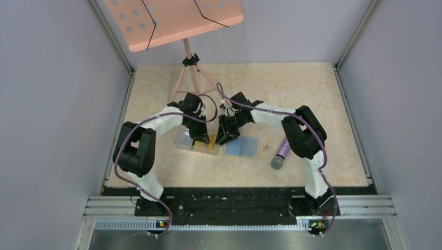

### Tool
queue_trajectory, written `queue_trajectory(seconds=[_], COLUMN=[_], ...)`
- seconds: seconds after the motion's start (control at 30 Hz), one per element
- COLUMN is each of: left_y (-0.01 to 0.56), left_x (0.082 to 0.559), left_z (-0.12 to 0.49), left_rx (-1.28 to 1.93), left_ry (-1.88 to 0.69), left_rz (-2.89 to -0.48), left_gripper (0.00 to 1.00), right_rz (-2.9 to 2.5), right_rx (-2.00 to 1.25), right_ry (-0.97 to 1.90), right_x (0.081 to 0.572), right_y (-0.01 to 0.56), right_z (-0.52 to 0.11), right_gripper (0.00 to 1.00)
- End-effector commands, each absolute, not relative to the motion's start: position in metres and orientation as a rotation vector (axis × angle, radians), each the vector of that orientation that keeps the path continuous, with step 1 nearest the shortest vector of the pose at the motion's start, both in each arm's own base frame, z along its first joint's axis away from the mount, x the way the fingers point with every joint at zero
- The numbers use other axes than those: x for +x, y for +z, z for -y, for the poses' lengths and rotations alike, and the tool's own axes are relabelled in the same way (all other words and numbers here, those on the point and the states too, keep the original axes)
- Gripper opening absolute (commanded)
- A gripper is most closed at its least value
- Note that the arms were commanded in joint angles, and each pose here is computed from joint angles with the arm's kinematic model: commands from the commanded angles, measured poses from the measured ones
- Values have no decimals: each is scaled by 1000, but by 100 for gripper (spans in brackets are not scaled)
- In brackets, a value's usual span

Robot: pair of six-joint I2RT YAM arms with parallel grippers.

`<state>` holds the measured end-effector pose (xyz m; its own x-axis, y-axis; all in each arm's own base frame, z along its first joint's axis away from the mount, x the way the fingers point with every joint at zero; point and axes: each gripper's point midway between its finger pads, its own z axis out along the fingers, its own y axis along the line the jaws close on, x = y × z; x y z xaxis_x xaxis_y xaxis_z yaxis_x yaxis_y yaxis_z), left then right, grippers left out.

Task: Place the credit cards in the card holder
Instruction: Pick up the credit card from the storage box.

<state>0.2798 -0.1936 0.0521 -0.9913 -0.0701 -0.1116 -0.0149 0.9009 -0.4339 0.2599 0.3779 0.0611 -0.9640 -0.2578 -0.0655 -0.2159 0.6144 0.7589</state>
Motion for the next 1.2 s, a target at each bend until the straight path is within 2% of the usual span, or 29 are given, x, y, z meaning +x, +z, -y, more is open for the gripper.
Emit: queue_trajectory(seconds=[0.0,0.1,0.27,0.43,0.57,0.63,0.8,1.17], left_y=[60,49,33,26,30,36,47,57], left_x=[287,285,281,278,277,278,280,279], left_z=[183,178,182,195,203,205,202,209], left_rx=[-47,-37,-37,-6,19,22,36,192], left_ry=[-552,-516,-527,-574,-579,-580,-526,-457], left_rz=[-2910,-2934,-2968,-2984,-2973,-2955,-2941,-2953], left_gripper=[23,32,32,25,6,0,0,1], right_rz=[2773,2774,2773,2768,2766,2766,2762,2758], right_rx=[467,468,460,456,456,457,458,460], right_ry=[-1326,-1324,-1310,-1305,-1306,-1308,-1308,-1308], right_x=[257,257,254,253,252,253,252,251], right_y=[68,68,63,60,61,61,61,61], right_z=[-386,-385,-383,-382,-382,-382,-382,-382], right_gripper=[34,34,34,30,25,23,19,18])
